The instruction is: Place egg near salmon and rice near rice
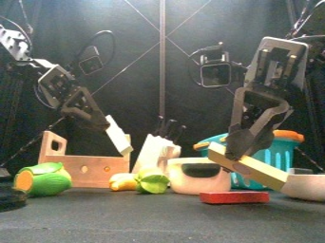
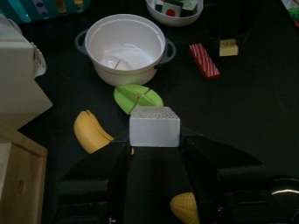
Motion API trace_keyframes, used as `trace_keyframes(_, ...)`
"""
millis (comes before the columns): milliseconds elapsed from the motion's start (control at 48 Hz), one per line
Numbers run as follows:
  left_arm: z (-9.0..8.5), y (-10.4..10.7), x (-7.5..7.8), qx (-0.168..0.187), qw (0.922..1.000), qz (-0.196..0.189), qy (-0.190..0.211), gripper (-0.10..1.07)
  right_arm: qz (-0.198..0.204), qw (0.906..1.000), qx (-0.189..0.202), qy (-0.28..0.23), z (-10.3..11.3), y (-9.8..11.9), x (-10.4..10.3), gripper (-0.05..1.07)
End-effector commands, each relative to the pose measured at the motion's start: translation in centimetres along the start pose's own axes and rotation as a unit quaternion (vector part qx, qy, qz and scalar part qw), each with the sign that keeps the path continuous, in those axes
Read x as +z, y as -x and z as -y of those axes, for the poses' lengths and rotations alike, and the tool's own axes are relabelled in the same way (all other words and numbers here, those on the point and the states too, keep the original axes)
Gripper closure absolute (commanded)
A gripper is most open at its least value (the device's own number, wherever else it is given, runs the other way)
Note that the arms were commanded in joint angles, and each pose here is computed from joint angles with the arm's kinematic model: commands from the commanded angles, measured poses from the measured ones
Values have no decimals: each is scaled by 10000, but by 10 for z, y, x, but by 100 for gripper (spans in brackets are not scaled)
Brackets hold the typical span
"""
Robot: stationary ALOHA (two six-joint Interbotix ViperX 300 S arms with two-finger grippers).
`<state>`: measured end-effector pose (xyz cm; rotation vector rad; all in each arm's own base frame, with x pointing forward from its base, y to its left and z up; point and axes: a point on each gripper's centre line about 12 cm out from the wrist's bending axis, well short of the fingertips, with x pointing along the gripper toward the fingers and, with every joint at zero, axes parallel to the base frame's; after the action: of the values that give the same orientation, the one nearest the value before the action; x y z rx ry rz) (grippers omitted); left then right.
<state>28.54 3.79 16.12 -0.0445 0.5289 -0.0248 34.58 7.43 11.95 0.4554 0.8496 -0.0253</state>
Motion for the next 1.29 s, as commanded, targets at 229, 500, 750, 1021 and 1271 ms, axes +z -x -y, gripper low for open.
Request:
trace_keyframes(229, -2, 0, 5, 21, 10000, 77, 19, 42, 33, 9998, -63, 196, 0, -7, 6, 22)
trace_keyframes(500, -1, 0, 4, 13, 10000, 62, 19, 42, 292, 9994, 141, -119, -9, 7, 21, 21)
trace_keyframes(750, -2, 0, 4, 20, 10000, 70, 21, 42, 664, 9619, 816, -2523, -18, 24, 55, 21)
trace_keyframes(1021, -2, 0, 5, 21, 10000, 85, 10, 42, 776, 9341, 1754, -3012, -38, 35, 78, 21)
trace_keyframes(1271, -2, 0, 5, 20, 10000, 83, 3, 42, 606, 9111, 1641, -3732, -26, 36, 64, 21)
